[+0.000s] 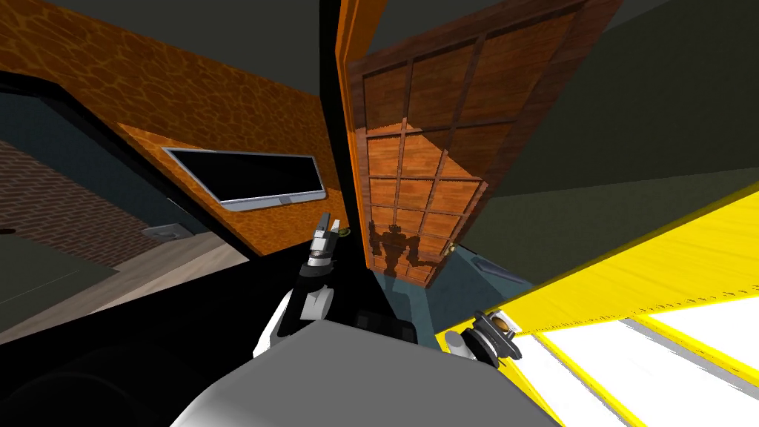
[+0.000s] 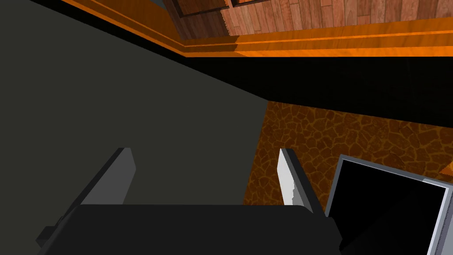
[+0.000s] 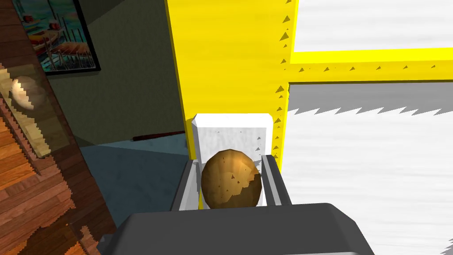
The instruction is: Push the door open
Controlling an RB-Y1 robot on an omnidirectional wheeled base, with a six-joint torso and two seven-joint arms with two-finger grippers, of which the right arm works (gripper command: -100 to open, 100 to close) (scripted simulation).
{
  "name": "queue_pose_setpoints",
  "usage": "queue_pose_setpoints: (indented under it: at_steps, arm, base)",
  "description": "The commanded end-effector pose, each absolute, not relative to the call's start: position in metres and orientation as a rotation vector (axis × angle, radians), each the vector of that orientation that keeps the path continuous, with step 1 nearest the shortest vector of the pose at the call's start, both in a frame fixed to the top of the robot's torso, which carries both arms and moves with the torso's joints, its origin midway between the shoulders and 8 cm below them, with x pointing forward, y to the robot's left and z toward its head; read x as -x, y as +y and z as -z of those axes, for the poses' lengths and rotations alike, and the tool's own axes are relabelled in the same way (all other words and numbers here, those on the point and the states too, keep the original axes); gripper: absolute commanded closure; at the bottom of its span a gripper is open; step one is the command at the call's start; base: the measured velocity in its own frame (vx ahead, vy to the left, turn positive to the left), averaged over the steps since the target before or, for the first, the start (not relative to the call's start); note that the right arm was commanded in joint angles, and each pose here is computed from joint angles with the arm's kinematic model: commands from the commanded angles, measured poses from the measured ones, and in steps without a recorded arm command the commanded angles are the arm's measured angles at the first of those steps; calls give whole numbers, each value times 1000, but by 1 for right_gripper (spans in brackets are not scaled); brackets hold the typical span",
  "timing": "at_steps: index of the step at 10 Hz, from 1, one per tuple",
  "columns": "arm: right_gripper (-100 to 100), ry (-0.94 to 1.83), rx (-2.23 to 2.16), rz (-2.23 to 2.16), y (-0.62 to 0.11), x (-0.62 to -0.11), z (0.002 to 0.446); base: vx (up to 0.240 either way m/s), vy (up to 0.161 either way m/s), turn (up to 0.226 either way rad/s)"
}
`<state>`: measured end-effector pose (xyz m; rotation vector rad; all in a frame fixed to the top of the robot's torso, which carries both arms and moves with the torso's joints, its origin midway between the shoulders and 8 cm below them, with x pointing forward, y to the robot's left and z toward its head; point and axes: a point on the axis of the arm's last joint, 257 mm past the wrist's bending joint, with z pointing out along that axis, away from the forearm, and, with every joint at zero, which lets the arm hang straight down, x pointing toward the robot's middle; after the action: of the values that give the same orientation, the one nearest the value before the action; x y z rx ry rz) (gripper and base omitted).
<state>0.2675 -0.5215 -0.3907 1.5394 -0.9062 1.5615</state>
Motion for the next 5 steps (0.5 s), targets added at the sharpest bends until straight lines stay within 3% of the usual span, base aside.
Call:
queue_pose_setpoints:
  at_steps: [1, 5]
  arm:
    - [100, -931, -1492, -1526, -537, -245, 388]
    - [100, -965, -1468, -1496, -546, -233, 389]
  base:
    - [194, -141, -101]
    - [97, -59, -27]
